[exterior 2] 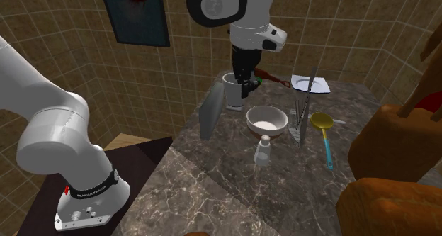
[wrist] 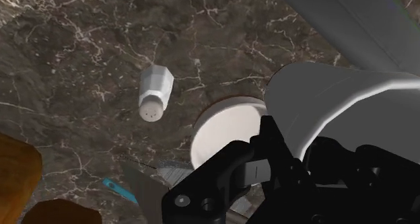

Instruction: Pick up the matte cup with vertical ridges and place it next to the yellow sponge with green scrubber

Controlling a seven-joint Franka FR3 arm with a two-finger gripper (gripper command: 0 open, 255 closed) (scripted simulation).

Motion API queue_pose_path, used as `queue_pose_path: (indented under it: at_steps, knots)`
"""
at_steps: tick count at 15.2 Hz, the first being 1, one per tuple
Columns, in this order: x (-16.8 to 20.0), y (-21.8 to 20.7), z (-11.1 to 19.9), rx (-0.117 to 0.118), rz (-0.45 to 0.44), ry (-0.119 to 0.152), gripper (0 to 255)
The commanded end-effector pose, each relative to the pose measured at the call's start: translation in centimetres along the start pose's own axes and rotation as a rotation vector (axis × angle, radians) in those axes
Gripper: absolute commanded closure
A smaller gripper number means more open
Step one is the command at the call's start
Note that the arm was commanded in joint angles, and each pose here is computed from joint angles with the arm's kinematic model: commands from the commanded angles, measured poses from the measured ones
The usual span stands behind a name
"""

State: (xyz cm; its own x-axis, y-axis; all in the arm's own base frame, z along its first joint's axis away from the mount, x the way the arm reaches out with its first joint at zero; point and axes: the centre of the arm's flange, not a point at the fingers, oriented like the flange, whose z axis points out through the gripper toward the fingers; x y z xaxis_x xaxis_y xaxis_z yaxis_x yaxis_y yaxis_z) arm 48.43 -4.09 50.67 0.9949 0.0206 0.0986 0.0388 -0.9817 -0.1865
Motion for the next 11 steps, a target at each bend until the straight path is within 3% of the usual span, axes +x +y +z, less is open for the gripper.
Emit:
queue_pose_path:
  at_steps: [1, 11]
  knots:
    - [0.4, -2.8, 0.7, 0.000, 0.001, 0.001, 255]
    - [2.6, -15.6, 3.3, 0.000, 0.001, 0.001, 255]
